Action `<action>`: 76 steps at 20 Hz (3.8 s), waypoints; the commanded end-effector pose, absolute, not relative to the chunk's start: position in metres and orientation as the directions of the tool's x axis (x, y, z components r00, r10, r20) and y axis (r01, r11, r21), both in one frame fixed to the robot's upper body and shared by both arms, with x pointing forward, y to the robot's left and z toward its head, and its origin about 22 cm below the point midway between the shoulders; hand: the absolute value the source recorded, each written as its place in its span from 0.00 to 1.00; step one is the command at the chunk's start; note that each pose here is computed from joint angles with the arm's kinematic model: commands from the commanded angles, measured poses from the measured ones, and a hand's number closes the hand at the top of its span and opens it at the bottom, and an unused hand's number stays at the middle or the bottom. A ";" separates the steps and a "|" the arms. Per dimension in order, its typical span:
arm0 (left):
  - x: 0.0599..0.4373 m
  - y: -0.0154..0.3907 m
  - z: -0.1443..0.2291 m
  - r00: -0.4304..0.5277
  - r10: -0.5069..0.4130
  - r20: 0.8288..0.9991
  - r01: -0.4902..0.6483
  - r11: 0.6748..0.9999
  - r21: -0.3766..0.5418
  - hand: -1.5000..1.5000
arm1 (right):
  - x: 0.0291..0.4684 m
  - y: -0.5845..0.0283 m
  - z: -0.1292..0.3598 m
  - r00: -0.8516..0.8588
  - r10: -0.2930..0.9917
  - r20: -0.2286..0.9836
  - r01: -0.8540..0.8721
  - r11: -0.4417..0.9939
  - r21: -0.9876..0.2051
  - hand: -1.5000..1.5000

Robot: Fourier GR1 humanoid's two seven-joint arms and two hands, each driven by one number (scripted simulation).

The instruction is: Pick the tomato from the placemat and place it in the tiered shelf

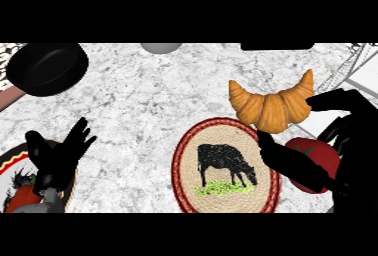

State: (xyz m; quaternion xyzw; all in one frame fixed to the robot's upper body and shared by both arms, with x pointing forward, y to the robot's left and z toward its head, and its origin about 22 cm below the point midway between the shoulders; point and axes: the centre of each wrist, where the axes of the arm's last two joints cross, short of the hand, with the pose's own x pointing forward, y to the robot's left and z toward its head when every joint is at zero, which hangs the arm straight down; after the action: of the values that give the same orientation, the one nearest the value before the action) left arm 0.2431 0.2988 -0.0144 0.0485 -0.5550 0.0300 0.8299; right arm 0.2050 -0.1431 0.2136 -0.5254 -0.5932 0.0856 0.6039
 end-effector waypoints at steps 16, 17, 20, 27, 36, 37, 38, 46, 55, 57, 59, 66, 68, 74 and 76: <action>0.229 0.299 -0.038 0.453 -0.010 0.892 -0.094 0.994 0.059 0.50 | 0.229 -0.224 0.344 0.462 0.596 0.657 0.642 0.287 -0.711 1.00; 0.252 0.296 -0.024 0.442 -0.002 0.897 -0.115 0.992 0.059 0.50 | 0.224 -0.243 0.353 0.444 0.605 0.661 0.654 0.285 -0.701 1.00; 0.243 0.292 -0.026 0.434 0.009 0.901 -0.099 0.994 0.038 0.50 | 0.229 -0.253 0.361 0.484 0.605 0.632 0.616 0.278 -0.737 1.00; 0.250 0.294 -0.024 0.451 0.009 0.892 -0.091 0.995 0.036 0.50 | 0.250 -0.296 0.382 0.508 0.637 0.580 0.525 0.304 -0.795 1.00; 0.235 0.286 -0.023 0.437 -0.016 0.899 -0.082 0.995 0.058 0.50 | 0.277 -0.341 0.357 0.535 0.631 0.562 0.542 0.253 -0.801 1.00; 0.247 0.301 -0.022 0.440 -0.013 0.898 -0.080 0.995 0.053 0.50 | 0.271 -0.342 0.361 0.545 0.638 0.544 0.529 0.242 -0.814 1.00; 0.251 0.286 -0.030 0.441 0.001 0.897 -0.078 0.996 0.037 0.50 | 0.279 -0.356 0.370 0.534 0.632 0.562 0.532 0.265 -0.804 1.00; 0.252 0.295 -0.020 0.453 0.008 0.891 -0.082 0.996 0.033 0.50 | 0.292 -0.374 0.344 0.503 0.671 0.545 0.549 0.239 -0.801 1.00; 0.243 0.313 -0.017 0.435 -0.013 0.900 -0.086 0.995 0.056 0.50 | 0.287 -0.377 0.337 0.493 0.682 0.540 0.527 0.260 -0.809 1.00; 0.245 0.285 -0.025 0.441 -0.012 0.898 -0.080 0.995 0.052 0.50 | 0.289 -0.381 0.343 0.544 0.718 0.434 0.444 0.193 -0.875 1.00; 0.248 0.298 -0.023 0.434 -0.011 0.901 -0.081 0.995 0.051 0.50 | 0.288 -0.376 0.341 0.482 0.613 0.626 0.600 0.291 -0.746 1.00; 0.245 0.299 -0.029 0.455 -0.010 0.890 -0.092 0.994 0.058 0.50 | 0.273 -0.385 0.335 0.345 0.492 0.799 0.758 0.356 -0.546 0.00; 0.240 0.300 -0.031 0.435 -0.007 0.900 -0.083 0.995 0.048 0.50 | 0.274 -0.392 0.362 0.254 0.449 0.856 0.795 0.408 -0.450 0.00; 0.242 0.292 -0.033 0.436 -0.002 0.900 -0.074 0.997 0.038 0.50 | 0.269 -0.401 0.369 0.101 0.325 0.940 0.848 0.466 -0.252 0.00; 0.244 0.298 -0.025 0.447 -0.015 0.894 -0.079 0.995 0.056 0.50 | 0.258 -0.397 0.358 0.072 0.293 0.953 0.895 0.402 -0.192 0.00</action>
State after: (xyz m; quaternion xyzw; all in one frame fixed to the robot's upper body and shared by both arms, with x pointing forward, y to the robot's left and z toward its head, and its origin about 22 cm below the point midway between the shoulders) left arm 0.2517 0.2979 -0.0146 0.0487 -0.5597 0.0207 0.8270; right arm 0.2645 -0.3998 0.3630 -0.4907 -0.6165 -0.2095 0.5791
